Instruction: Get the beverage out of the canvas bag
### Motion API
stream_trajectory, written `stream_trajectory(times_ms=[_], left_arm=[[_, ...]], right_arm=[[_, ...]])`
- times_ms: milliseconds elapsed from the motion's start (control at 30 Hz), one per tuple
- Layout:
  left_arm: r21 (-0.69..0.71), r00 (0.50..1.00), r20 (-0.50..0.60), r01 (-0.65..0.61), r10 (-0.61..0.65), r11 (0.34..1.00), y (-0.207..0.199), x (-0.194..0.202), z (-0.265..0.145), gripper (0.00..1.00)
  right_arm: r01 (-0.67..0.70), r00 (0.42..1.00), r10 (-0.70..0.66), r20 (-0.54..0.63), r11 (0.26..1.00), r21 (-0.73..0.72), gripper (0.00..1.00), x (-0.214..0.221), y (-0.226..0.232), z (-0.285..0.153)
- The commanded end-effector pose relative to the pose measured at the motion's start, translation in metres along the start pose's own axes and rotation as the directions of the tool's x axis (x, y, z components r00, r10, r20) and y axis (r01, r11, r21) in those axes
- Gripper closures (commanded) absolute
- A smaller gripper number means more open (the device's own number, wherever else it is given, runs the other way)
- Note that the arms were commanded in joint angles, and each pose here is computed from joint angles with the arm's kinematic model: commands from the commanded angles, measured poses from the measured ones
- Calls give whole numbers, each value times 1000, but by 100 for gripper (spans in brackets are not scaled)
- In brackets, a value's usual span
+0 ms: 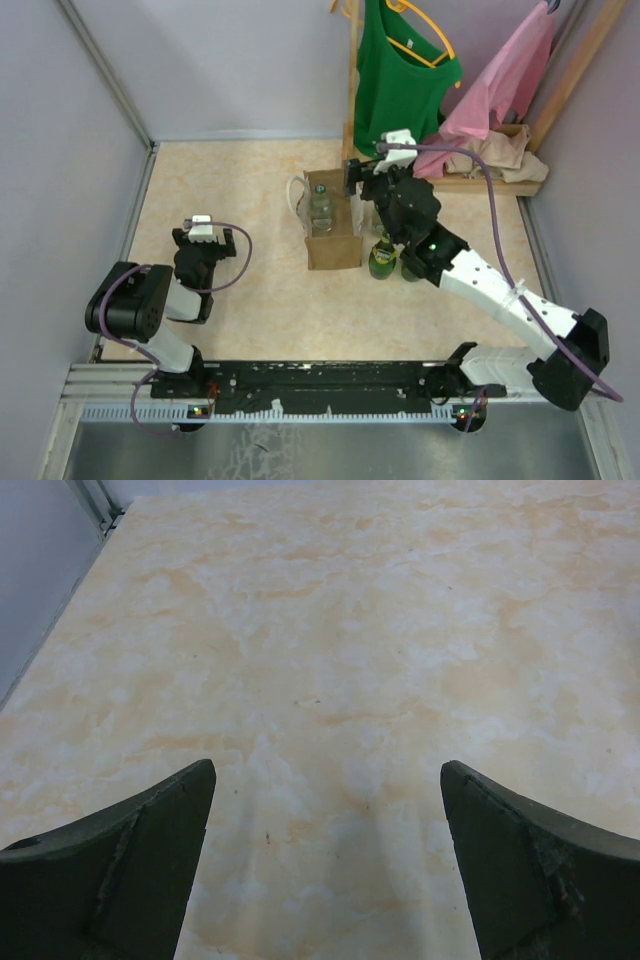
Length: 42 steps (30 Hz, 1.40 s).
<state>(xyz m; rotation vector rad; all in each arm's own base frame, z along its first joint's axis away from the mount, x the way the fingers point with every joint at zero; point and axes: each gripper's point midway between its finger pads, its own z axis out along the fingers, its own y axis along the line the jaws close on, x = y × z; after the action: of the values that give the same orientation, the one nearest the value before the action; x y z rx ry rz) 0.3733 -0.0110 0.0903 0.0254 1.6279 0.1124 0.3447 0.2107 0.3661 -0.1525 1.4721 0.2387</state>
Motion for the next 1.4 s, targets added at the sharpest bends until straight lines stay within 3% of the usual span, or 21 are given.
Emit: stream_trajectory(times_ms=[0,100,267,333,767,1033,1367], left_arm=[[2,1000,25,13,-13,1000,0,-8,4,0],[3,1000,24,12,-13,1000,0,-7,4,0],[4,1000,24,13,-13,1000,-1,-7,4,0],[3,1000,25,13,-13,1000,0,-7,4,0],[3,1000,26,13,-13,1000,0,-8,4,0],[3,1000,25,12,-12,1000,0,-8,4,0],[4,1000,26,12,-12,1000,0,-8,4,0]], right_arm=[[23,1000,-24,-8,991,-133,21,-10,38,14],[17,999,-25,-39,982,-189,25,0,56,24],[10,990,-44,-136,970,-242,44,34,80,43],[11,982,-58,-179,968,-250,45,51,86,52],[-54,952,-27,-304,965,-255,32,109,92,83],[-45,926,-54,-374,967,-251,31,152,93,93],[-31,917,-51,-396,980,-197,32,175,82,99]])
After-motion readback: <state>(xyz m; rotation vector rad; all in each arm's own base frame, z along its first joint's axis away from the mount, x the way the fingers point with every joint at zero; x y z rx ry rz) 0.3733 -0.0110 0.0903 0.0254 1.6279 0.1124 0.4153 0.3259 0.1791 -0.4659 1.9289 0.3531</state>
